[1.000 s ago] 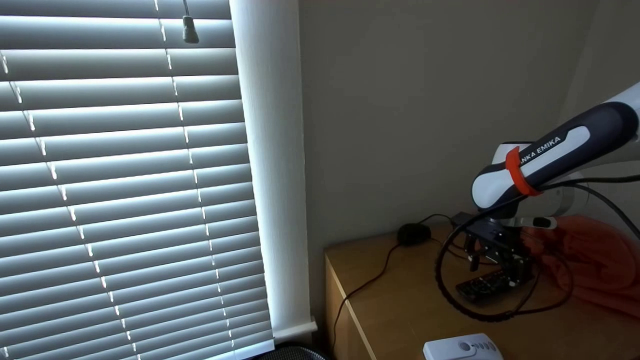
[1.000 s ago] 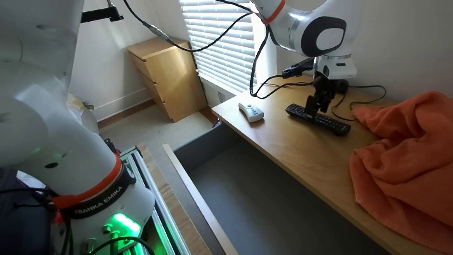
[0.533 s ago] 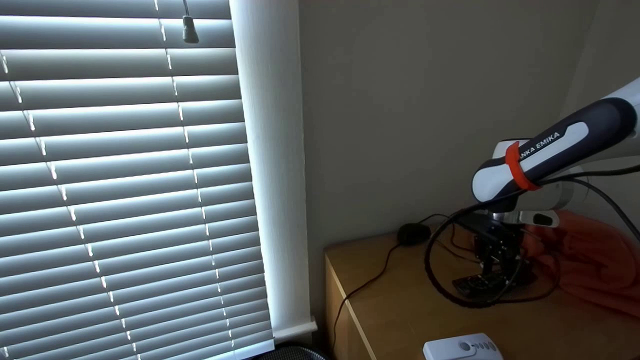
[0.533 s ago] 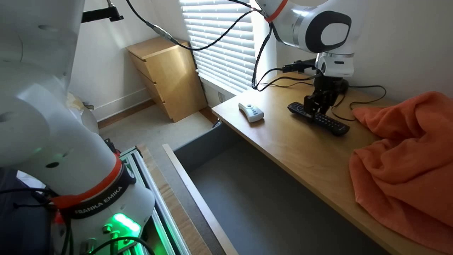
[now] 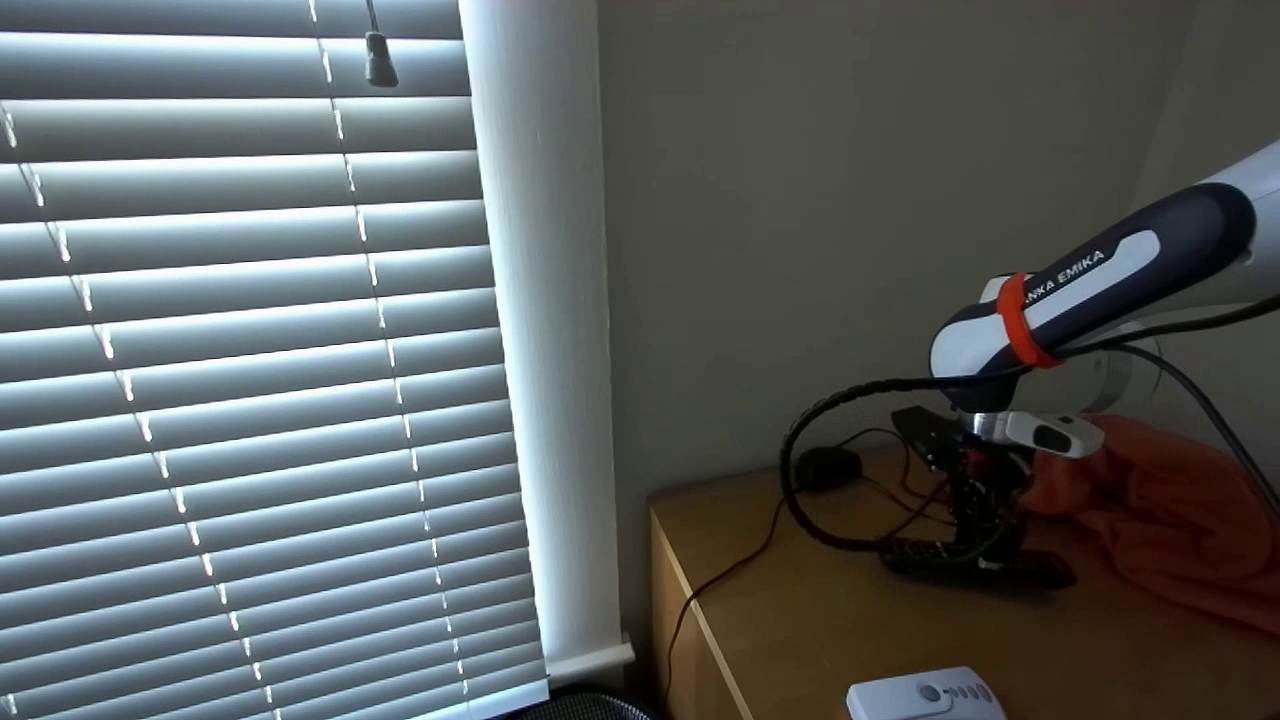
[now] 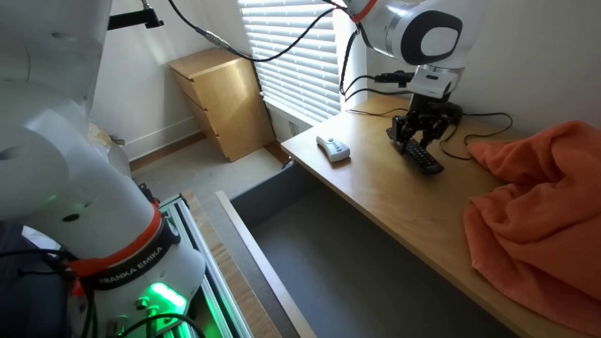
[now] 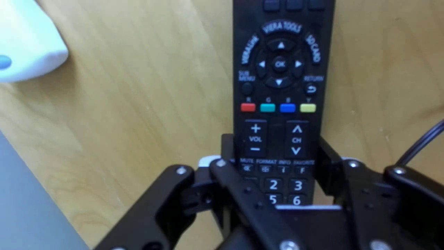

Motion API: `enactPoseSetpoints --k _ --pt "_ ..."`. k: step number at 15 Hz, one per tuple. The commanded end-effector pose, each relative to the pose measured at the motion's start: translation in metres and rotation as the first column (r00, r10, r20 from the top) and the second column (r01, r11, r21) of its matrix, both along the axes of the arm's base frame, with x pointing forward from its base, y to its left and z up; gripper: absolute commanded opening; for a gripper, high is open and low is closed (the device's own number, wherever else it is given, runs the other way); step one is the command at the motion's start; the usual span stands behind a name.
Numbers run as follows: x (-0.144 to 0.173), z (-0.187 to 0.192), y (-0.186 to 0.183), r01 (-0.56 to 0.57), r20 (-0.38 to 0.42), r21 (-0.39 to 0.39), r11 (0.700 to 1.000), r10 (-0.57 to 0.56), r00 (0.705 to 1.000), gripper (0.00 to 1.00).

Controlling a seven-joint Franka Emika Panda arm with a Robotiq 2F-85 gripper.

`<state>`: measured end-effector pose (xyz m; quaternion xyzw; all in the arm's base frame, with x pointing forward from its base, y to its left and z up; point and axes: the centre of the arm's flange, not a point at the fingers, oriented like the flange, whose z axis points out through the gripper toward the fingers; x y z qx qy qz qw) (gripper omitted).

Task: Turn the remote controller

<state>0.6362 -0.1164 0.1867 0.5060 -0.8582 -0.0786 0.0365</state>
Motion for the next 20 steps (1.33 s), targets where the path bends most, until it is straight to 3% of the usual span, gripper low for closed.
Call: enactPoseSetpoints --k 1,6,7,8,9,13,14,15,17,20 --pt "0.006 -0.002 0.006 0.193 0.039 -0.004 0.981 -0.193 0.980 0.30" --pt "0.010 0.003 0.003 0.435 0.044 -0.001 0.901 -0.434 0.900 0.30" --pt "0.010 0.004 0.005 0.448 0.035 0.013 0.894 -0.448 0.893 0.30" --pt "0.010 0.004 0.006 0.409 0.031 0.028 0.912 -0.409 0.912 0.30" --pt "0.008 0.003 0.003 0.388 0.032 -0.005 0.922 -0.388 0.921 0.55" --pt "0.009 0.002 0.006 0.388 0.030 0.004 0.922 -0.388 0.921 0.55" --pt "0.009 0.002 0.006 0.388 0.030 0.004 0.921 -0.388 0.921 0.30" --pt "0.007 0.003 0.007 0.388 0.041 -0.002 0.922 -0.388 0.921 0.30" --pt "0.005 0.006 0.013 0.446 0.086 0.001 0.895 -0.444 0.892 0.30" --pt "0.009 0.004 0.020 0.585 0.170 -0.007 0.811 -0.575 0.800 0.30"
